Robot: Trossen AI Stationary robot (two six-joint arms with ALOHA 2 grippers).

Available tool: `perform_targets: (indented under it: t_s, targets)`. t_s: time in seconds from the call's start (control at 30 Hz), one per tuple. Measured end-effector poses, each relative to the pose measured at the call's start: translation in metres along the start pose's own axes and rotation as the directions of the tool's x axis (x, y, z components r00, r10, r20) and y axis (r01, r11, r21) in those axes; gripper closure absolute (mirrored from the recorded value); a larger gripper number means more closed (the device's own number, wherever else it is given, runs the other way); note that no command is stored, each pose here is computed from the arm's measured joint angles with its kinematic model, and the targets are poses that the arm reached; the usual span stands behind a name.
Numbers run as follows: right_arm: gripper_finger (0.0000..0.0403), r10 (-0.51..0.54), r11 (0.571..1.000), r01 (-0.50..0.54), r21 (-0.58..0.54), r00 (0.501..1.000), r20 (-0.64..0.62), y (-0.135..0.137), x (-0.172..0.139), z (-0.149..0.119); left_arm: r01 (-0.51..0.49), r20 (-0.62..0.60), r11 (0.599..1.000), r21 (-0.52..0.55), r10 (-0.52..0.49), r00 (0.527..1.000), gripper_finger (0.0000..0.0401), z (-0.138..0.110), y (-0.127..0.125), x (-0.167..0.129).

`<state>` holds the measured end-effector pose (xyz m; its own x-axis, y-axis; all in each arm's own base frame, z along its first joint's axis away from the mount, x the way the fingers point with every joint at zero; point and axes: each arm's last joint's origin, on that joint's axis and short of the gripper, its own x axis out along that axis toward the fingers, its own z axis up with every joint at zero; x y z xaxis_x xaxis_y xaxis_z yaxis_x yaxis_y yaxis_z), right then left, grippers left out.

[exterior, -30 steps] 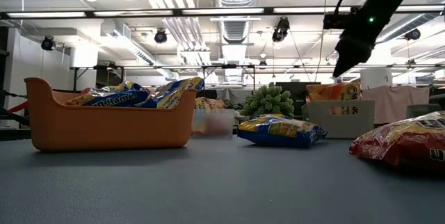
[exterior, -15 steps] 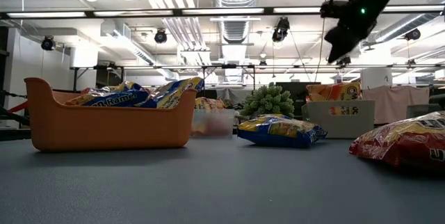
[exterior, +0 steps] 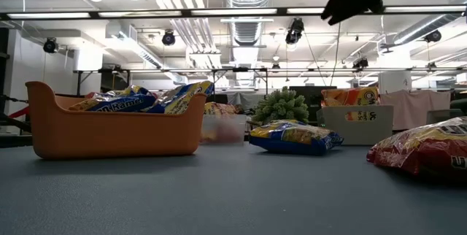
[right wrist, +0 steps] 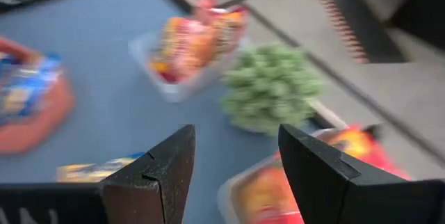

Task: Sort Maruchan noodles
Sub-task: Put the red noodle pack into the transparent bin

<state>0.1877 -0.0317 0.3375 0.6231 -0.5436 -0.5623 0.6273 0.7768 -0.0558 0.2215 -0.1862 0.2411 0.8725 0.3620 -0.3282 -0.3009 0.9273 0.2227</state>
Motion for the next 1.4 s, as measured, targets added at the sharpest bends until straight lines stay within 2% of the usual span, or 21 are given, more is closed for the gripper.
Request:
perform_targets:
  t_s: [0.2,0.47,0.67,0.83,0.97,1.3,1.4]
  targets:
    - [0.0207,0.197,0.977,-0.193,0.091,0.979,-0.047,0.027,-0.01,-0.014,0.001,0.001,1.0,-0.008,-0.001,1.0,0.0401,0.0,0.0,0.0]
    - [0.0207,0.436,0.889,-0.411,0.203,0.895,-0.095,0.066,-0.028,-0.036,0.006,0.014,0.999,-0.032,-0.006,1.0,0.0401,0.002,-0.001,0.0]
    - [0.0207,0.538,0.831,-0.501,0.242,0.834,-0.121,0.102,-0.037,-0.05,0.014,0.028,0.998,-0.06,-0.012,1.0,0.0401,0.005,-0.002,0.0]
    - [0.0207,0.559,0.815,-0.475,0.332,0.796,-0.233,0.13,-0.032,-0.07,0.042,0.018,0.997,-0.063,-0.041,0.999,0.0401,0.005,-0.003,0.0]
    - [0.0207,0.571,0.811,-0.428,0.399,0.727,-0.381,0.153,-0.024,-0.091,0.044,0.02,0.997,-0.066,-0.043,0.999,0.0401,0.005,-0.003,0.0]
    - [0.0207,0.503,0.864,-0.273,0.423,0.517,-0.693,0.196,-0.006,-0.149,0.045,0.021,0.997,-0.058,-0.044,0.999,0.0401,0.005,-0.003,0.0]
    - [0.0207,0.476,0.879,-0.239,0.412,0.488,-0.732,0.202,-0.007,-0.161,0.045,0.021,0.998,-0.038,-0.044,0.999,0.0401,0.005,-0.003,0.0]
